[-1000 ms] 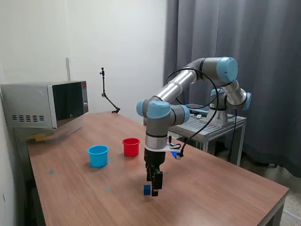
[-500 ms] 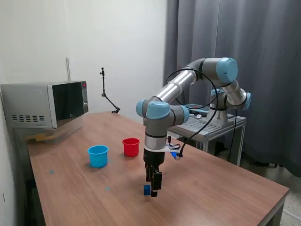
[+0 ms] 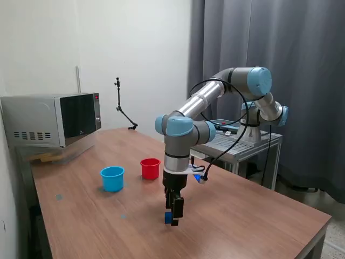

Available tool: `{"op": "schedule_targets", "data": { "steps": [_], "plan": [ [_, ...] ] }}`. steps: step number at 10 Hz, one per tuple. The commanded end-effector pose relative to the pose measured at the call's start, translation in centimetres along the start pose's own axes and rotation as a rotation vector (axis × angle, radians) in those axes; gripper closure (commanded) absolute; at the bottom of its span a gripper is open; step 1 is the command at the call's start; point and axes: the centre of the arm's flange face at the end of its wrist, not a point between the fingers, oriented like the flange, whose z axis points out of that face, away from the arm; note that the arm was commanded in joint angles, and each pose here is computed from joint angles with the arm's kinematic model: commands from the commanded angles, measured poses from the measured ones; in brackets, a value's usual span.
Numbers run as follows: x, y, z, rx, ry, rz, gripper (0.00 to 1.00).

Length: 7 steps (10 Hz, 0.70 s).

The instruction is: Place red objects in the red bin, and blue objects in the blue bin.

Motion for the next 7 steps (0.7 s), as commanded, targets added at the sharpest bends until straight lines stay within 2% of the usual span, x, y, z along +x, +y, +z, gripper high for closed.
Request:
{"op": "schedule_targets", "data": {
  "steps": [1, 7],
  "plan": [
    [-0.19, -0.12, 0.31, 0.007, -0.006, 0.002, 0.00],
    [-0.18, -0.35, 0.64, 0.012, -0.010, 0.002, 0.00]
  ]
}}
